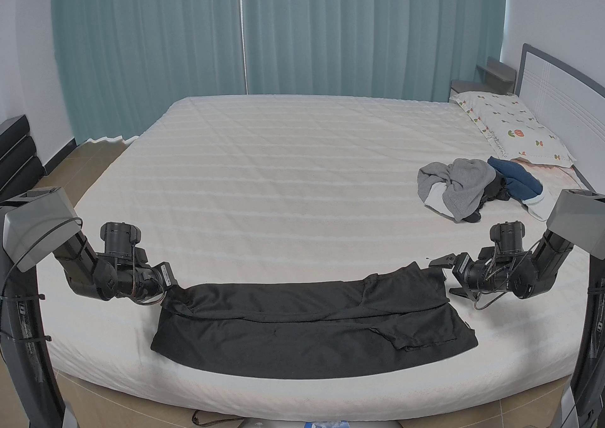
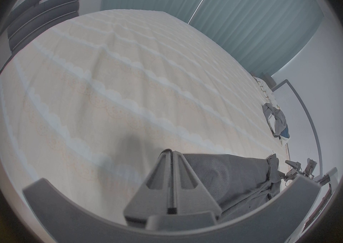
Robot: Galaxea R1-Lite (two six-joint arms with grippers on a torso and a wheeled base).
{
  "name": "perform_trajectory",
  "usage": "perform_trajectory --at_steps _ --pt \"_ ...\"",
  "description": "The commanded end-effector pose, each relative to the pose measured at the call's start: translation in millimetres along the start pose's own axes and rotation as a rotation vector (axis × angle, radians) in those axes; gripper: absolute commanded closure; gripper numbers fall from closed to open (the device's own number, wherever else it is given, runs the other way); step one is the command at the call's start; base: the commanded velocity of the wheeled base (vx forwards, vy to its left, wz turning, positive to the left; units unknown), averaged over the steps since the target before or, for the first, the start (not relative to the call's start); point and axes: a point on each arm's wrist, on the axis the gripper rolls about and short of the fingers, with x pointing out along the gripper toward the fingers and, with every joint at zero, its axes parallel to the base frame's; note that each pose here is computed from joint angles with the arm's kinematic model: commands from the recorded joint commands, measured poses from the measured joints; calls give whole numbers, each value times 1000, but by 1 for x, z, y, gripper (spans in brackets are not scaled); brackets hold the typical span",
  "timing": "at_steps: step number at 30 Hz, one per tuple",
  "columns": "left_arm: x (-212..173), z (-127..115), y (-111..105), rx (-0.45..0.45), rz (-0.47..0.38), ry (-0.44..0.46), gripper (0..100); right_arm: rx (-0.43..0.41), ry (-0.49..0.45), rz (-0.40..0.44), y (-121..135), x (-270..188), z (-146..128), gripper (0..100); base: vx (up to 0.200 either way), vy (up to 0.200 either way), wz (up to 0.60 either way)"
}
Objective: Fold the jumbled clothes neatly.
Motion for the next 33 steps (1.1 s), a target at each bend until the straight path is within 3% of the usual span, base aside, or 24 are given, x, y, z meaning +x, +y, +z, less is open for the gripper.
perform_trajectory --at_steps 1,9,22,23,29,33 --pt "-3 7 5 -11 5 -25 100 0 3 0 0 0 -1 0 0 0 0" --pt "-15 18 7 -19 3 -68 100 1 3 -2 0 0 -1 0 0 0 0" --pt "-6 17 12 -26 3 -54 100 0 4 -3 -1 0 -1 0 0 0 0" --pt "-3 18 12 -25 2 -54 0 0 4 -3 -1 0 -1 0 0 0 0" --pt "2 20 13 -53 -1 -59 0 -2 2 -1 0 0 -1 0 0 0 0" --pt "-3 31 7 -145 -22 -97 0 -11 -19 10 6 -5 3 0 0 0 0"
